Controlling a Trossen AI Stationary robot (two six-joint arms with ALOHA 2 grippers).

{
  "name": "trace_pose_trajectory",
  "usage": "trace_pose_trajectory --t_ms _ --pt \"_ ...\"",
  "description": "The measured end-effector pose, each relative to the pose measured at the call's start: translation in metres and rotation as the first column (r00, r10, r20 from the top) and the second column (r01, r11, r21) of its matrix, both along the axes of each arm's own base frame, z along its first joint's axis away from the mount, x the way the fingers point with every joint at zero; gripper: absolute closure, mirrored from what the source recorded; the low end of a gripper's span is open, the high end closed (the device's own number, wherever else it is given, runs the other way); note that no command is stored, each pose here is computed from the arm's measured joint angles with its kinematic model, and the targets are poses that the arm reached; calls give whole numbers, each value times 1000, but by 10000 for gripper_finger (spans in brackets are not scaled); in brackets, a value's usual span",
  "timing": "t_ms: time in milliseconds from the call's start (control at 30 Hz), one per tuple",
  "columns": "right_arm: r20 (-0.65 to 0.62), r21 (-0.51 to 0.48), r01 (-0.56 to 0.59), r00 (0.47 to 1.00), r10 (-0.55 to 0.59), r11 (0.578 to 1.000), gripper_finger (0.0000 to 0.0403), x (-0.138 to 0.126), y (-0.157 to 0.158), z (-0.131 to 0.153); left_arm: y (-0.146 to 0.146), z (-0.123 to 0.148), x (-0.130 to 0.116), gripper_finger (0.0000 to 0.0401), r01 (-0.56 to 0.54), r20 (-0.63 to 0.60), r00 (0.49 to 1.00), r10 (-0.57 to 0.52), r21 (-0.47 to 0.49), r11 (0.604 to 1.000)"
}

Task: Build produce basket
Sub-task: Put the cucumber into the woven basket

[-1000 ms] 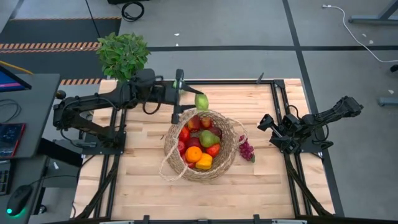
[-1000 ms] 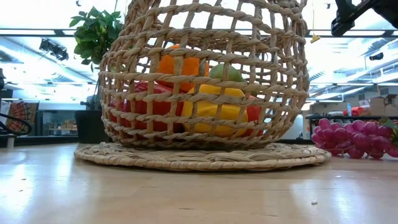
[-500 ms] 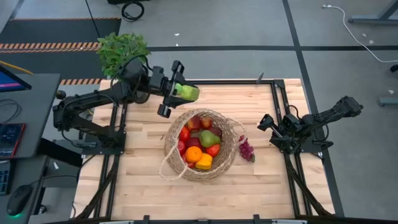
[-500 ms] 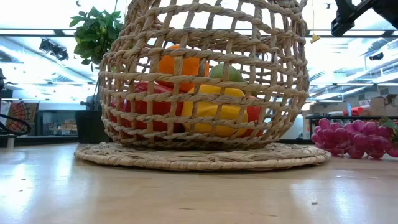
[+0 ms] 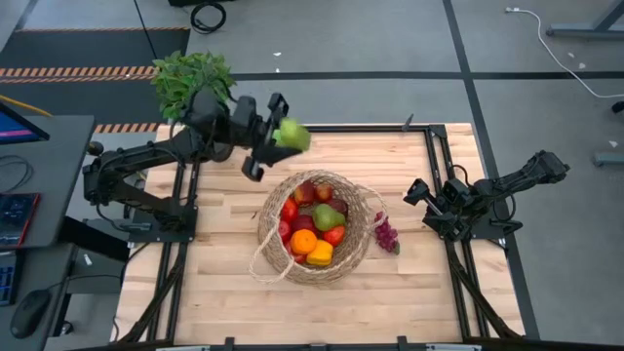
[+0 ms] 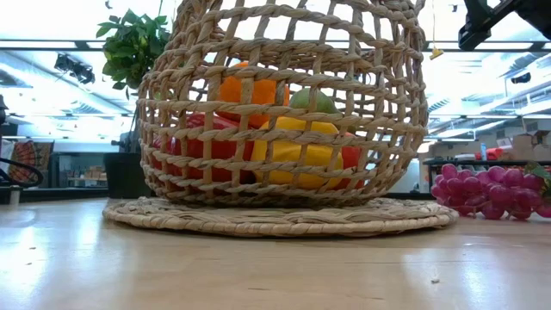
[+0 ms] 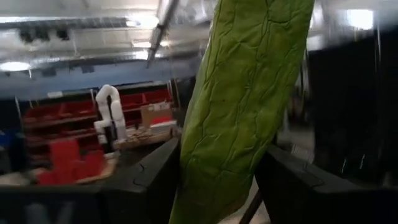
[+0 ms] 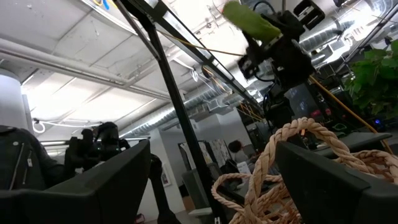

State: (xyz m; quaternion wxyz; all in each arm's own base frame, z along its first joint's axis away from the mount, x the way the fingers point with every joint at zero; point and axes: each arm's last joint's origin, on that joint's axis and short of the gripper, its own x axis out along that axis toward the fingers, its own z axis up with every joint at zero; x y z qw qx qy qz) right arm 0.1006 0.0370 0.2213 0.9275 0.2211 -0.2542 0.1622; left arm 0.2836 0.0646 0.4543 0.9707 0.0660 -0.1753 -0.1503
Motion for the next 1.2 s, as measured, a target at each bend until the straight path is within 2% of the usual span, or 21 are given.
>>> trace_pose_trajectory --t_ms 67,100,133,200,267,333,433,500,567,633,667,700,833,867,933,1000,1033,1200 --pt "0 0 0 1000 0 1000 54 0 0 0 1 5 -2 197 14 1 1000 -14 -175 984" --pt "0 0 0 1000 0 1000 54 0 0 0 2 7 -2 195 17 -2 1000 -19 -287 958" --pt "0 0 0 1000 0 1000 54 0 0 0 3 8 -3 193 23 -9 1000 -29 -405 914" --pt "0 0 0 1000 0 1000 54 0 0 0 5 8 -2 192 40 -21 998 -68 -619 784" --pt "0 0 0 1000 0 1000 54 0 0 0 7 9 -2 192 63 -10 994 -113 -775 629" --pt "0 0 0 1000 0 1000 54 0 0 0 8 9 -2 194 88 11 987 -163 -873 479" --pt "0 0 0 1000 0 1000 54 0 0 0 8 8 -2 198 113 40 969 -245 -949 294" --pt "0 0 0 1000 0 1000 54 0 0 0 8 8 -2 199 124 63 957 -285 -972 201" --pt "0 0 0 1000 0 1000 54 0 0 0 8 8 -2 197 127 77 950 -302 -980 152" --pt "0 0 0 1000 0 1000 54 0 0 0 8 8 -2 196 127 77 950 -303 -980 150" --pt "0 0 0 1000 0 1000 54 0 0 0 8 8 -2 196 125 68 954 -293 -976 179" --pt "0 0 0 1000 0 1000 54 0 0 0 6 8 -2 197 123 54 958 -280 -965 233" --pt "0 0 0 1000 0 1000 54 0 0 0 -8 4 3 202 62 -44 982 -186 -846 529" --pt "0 0 0 1000 0 1000 54 0 0 0 -12 2 5 203 40 -73 983 -167 -807 589" --pt "0 0 0 1000 0 1000 54 0 0 0 -19 -3 8 203 -4 -131 982 -138 -737 675" --pt "0 0 0 1000 0 1000 54 0 0 0 -24 -9 11 202 -48 -195 974 -120 -686 726" --pt "0 0 0 1000 0 1000 54 0 0 0 -26 -12 12 201 -72 -231 966 -116 -671 738" --pt "0 0 0 1000 0 1000 54 0 0 0 -35 -32 16 196 -183 -421 900 -118 -608 772"
